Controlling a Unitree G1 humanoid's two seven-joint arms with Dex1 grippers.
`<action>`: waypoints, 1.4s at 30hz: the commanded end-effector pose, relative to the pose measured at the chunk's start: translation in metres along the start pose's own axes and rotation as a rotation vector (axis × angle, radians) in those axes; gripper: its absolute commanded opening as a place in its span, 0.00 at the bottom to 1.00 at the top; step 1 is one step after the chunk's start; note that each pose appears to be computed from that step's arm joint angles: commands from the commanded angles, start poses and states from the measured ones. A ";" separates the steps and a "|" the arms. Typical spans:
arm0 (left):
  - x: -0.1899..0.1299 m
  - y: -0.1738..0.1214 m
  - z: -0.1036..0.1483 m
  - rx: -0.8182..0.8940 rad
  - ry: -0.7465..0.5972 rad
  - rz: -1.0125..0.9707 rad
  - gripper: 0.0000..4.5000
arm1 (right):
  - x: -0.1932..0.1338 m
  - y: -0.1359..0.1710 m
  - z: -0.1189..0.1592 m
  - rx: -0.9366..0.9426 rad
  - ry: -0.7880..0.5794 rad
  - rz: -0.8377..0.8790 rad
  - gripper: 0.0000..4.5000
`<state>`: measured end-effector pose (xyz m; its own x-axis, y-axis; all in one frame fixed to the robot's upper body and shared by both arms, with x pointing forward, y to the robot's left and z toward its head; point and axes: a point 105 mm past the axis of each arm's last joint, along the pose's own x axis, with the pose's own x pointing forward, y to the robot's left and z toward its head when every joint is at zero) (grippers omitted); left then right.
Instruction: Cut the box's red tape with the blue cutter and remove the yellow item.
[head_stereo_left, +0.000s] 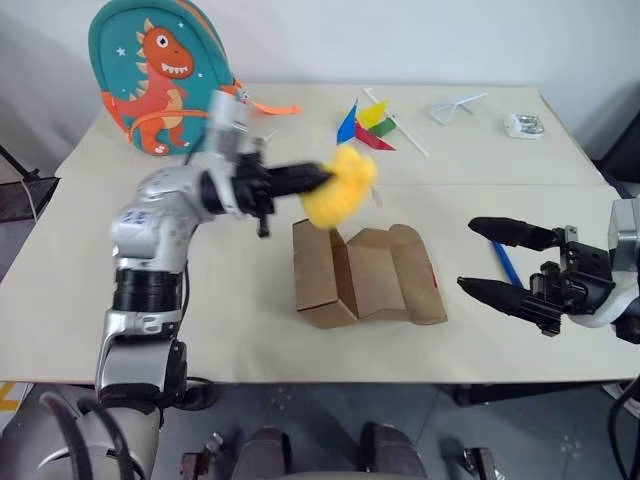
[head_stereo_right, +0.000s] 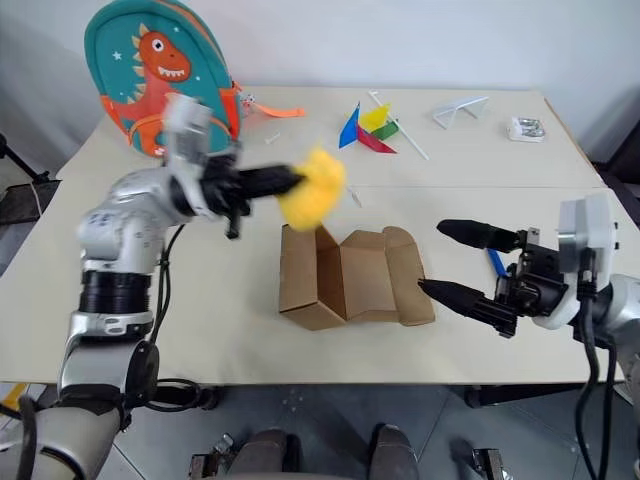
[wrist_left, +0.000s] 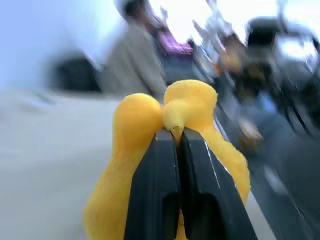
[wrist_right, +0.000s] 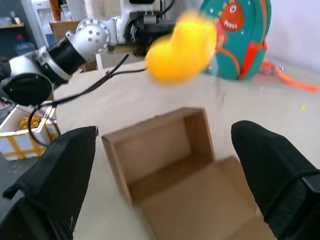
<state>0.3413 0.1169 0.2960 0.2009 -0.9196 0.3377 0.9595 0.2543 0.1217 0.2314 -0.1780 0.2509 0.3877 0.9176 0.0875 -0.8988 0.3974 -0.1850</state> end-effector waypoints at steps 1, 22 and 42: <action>-0.049 0.008 0.019 0.038 -0.081 0.213 0.01 | 0.010 0.005 0.007 -0.057 -0.046 0.050 1.00; -0.246 -0.025 -0.055 0.079 0.504 0.890 0.50 | 0.032 0.025 -0.032 -0.189 -0.077 0.245 1.00; -0.281 -0.083 -0.024 0.208 0.682 0.603 0.90 | -0.007 0.017 -0.036 -0.204 0.003 0.131 1.00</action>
<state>0.2174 0.3518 0.1626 0.7992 -0.5562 -0.2278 0.6005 0.7551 0.2630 0.2272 -0.1729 0.2031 0.2696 0.9617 0.0492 -0.8970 0.2694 -0.3504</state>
